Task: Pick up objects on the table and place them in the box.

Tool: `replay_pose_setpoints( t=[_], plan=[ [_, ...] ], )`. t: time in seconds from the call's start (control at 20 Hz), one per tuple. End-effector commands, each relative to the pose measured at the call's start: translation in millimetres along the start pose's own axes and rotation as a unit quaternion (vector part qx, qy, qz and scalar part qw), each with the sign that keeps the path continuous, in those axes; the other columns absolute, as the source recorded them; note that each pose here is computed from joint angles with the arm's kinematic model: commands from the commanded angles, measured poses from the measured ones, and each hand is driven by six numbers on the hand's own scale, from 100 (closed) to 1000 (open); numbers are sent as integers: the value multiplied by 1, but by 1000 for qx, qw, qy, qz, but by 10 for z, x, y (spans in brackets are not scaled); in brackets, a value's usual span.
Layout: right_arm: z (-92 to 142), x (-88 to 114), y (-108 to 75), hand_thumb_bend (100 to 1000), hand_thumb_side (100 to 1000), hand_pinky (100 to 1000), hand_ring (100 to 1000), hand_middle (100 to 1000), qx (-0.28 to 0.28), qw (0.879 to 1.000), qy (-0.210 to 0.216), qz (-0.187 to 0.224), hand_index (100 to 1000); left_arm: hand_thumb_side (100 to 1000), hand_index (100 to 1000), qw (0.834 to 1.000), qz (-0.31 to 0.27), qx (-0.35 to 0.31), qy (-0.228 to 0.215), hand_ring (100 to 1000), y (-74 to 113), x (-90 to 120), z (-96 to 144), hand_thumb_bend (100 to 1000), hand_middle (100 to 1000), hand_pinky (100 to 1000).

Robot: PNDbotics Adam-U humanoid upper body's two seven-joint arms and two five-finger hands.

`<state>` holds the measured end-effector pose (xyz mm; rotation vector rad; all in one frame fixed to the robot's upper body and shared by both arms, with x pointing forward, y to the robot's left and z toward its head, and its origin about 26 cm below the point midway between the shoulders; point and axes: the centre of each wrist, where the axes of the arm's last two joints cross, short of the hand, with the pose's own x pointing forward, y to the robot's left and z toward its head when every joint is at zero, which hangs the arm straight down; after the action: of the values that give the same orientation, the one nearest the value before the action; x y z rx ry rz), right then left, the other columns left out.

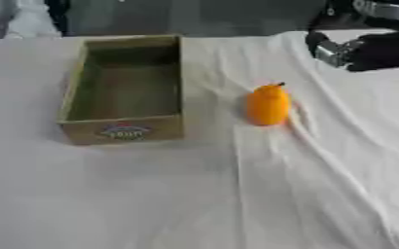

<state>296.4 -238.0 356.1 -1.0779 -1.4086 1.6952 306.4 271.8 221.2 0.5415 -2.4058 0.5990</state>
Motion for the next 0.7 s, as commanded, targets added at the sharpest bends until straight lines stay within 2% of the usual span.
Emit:
replay_pose_setpoints(
  t=[0.05, 0.15, 0.25, 0.4, 0.45, 0.65, 0.7],
  plan=[
    [63, 1, -81, 100, 910, 795, 879, 836, -5, 1000, 6, 6, 896, 899, 879, 1000, 3, -2, -18, 690, 4, 73, -67, 100, 655, 665],
    [55, 14, -73, 108, 885, 802, 889, 842, -1, 1000, 5, 4, 905, 899, 879, 1000, 3, -3, -19, 690, 2, 74, -68, 100, 654, 665],
    [47, 27, -66, 216, 841, 807, 897, 849, 3, 1000, 6, 1, 917, 899, 879, 1000, 3, -3, -19, 690, 2, 75, -69, 100, 654, 665],
    [32, 52, -52, 313, 784, 811, 902, 849, 15, 1000, 3, -6, 933, 900, 879, 1000, 3, -4, -19, 690, 1, 75, -69, 100, 654, 665],
    [28, 59, -50, 326, 752, 811, 903, 848, 19, 1000, 3, -9, 938, 900, 879, 1000, 3, -4, -19, 690, 0, 75, -69, 100, 654, 665],
    [5, 95, -34, 404, 726, 815, 910, 849, 32, 999, 3, -15, 949, 900, 880, 1000, 4, -5, -19, 691, -3, 76, -68, 100, 655, 665],
    [-7, 96, -25, 451, 694, 819, 917, 849, 35, 999, 5, -16, 955, 900, 880, 1000, 4, -5, -19, 691, -4, 76, -67, 100, 655, 665]
  ],
)
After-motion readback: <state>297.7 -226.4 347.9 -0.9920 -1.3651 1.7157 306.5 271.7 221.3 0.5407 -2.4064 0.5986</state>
